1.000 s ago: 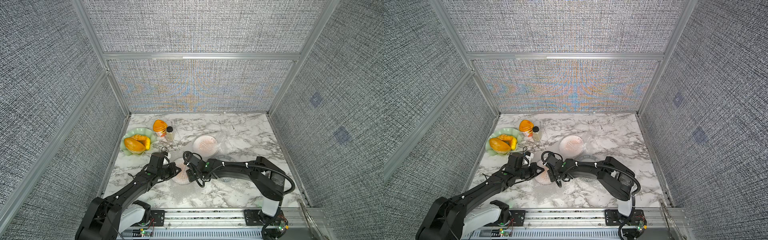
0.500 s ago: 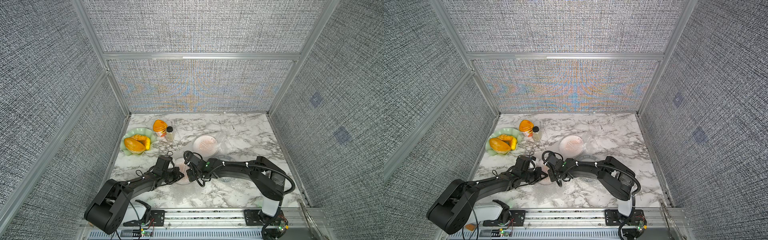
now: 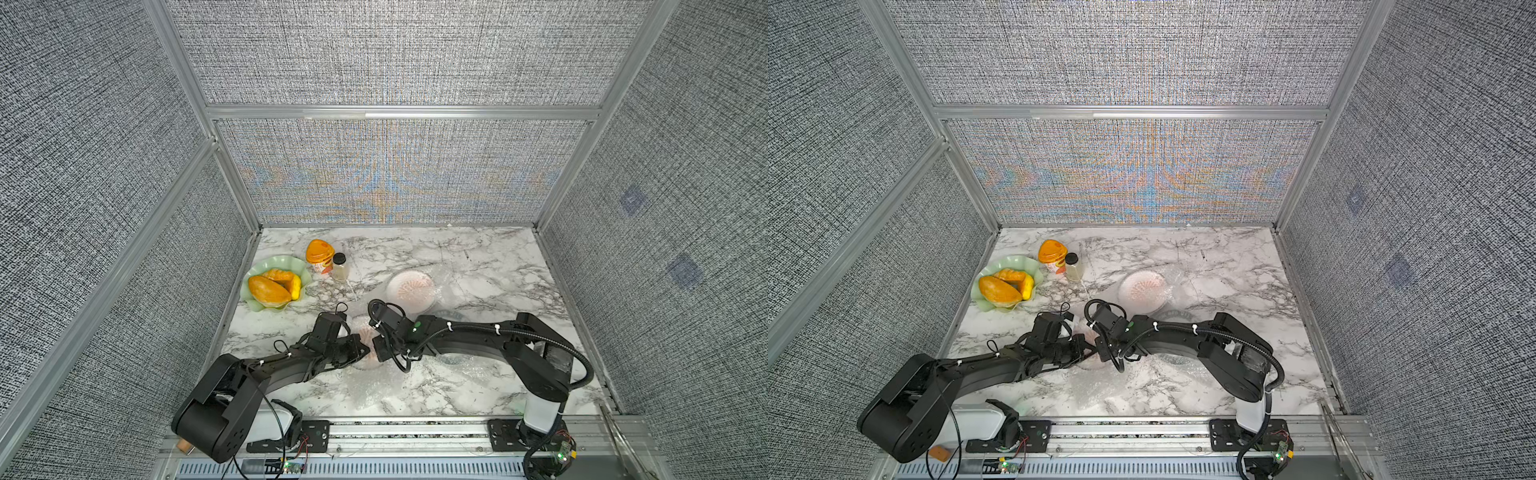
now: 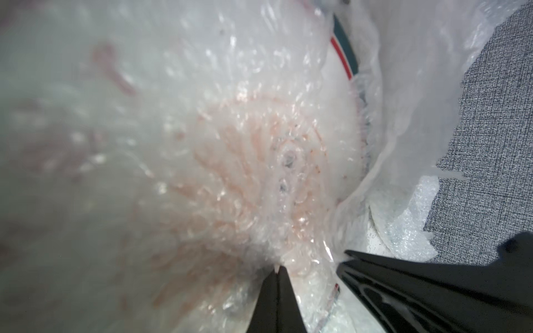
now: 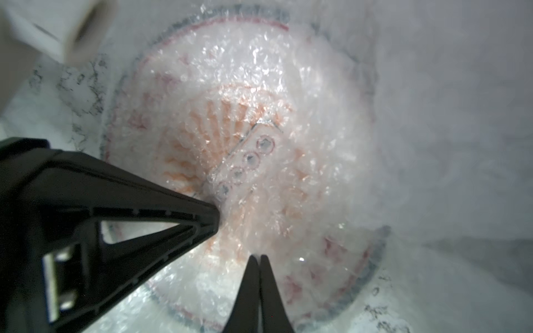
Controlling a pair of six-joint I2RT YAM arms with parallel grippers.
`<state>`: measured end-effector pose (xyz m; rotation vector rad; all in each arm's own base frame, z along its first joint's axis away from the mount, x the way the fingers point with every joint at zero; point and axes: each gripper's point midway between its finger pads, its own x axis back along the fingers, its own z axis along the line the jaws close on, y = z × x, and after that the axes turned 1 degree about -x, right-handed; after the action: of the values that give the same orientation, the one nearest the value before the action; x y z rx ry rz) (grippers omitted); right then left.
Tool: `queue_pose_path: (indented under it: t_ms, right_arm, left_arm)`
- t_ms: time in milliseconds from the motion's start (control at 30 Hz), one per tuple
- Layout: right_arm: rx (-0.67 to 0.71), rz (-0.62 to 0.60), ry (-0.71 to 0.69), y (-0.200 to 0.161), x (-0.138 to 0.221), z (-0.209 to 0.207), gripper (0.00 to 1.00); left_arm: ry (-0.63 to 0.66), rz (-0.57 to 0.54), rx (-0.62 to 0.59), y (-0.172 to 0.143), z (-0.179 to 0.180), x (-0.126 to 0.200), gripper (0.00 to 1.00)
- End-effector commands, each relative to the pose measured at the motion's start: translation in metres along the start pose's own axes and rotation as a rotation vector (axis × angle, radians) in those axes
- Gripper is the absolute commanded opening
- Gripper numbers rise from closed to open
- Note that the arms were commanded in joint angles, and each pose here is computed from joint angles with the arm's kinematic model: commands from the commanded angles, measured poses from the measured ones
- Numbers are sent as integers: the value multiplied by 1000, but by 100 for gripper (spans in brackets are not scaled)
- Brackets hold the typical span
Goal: Unpack dinner plates from bubble wrap
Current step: Unwrap the bubble wrap at the center of the board.
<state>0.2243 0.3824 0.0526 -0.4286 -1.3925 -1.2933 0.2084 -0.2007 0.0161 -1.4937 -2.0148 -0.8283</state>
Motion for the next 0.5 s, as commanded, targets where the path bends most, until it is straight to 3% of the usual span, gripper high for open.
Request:
queue_pose_path:
  t_ms: [0,267,467]
  right_arm:
    - [-32,-26,-7,4,6,-4,0]
    - [-56,-40,-12,5,11,-11,0]
    - [-78,-60,-19,5,16,-19,0]
  left_arm:
    - [229,25,40,-16,49,7,0]
    - [247,44,47,-21,55,6,0]
    - [315,123,70,-26,63,0,0]
